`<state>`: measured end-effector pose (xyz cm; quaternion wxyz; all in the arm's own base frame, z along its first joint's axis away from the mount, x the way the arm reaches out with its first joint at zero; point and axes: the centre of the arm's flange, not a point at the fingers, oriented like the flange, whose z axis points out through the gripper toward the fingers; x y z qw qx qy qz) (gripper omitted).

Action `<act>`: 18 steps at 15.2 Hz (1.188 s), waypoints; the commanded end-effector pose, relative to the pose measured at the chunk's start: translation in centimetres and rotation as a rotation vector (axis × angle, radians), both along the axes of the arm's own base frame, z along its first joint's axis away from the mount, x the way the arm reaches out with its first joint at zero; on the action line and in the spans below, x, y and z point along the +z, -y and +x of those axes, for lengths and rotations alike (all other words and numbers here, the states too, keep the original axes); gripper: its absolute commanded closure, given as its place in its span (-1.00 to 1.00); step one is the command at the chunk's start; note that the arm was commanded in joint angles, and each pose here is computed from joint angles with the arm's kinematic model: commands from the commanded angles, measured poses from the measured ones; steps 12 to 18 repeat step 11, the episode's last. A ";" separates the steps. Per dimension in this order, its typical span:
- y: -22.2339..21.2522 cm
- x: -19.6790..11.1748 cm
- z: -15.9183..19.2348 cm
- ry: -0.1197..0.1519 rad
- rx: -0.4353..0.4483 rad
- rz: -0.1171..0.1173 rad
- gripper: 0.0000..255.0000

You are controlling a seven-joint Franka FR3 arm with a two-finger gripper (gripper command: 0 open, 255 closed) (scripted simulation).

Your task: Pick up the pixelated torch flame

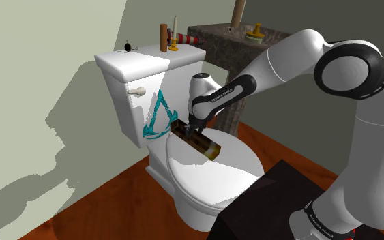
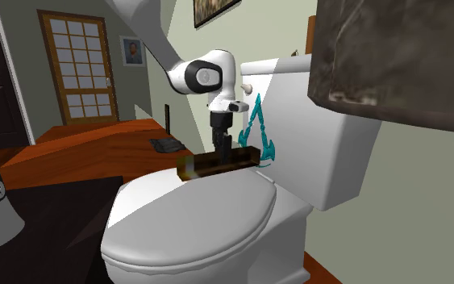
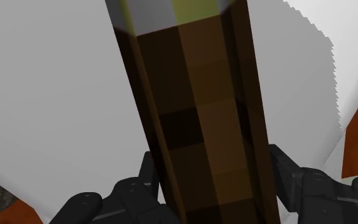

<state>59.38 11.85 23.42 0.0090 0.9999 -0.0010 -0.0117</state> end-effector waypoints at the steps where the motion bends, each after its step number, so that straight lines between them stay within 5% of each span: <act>1: 0.1 1.2 -0.1 0.001 0.000 0.000 1.00; 9: 0.1 5.4 -0.1 0.001 0.000 0.000 1.00; 18: 0.1 5.5 -0.1 0.001 0.000 0.000 1.00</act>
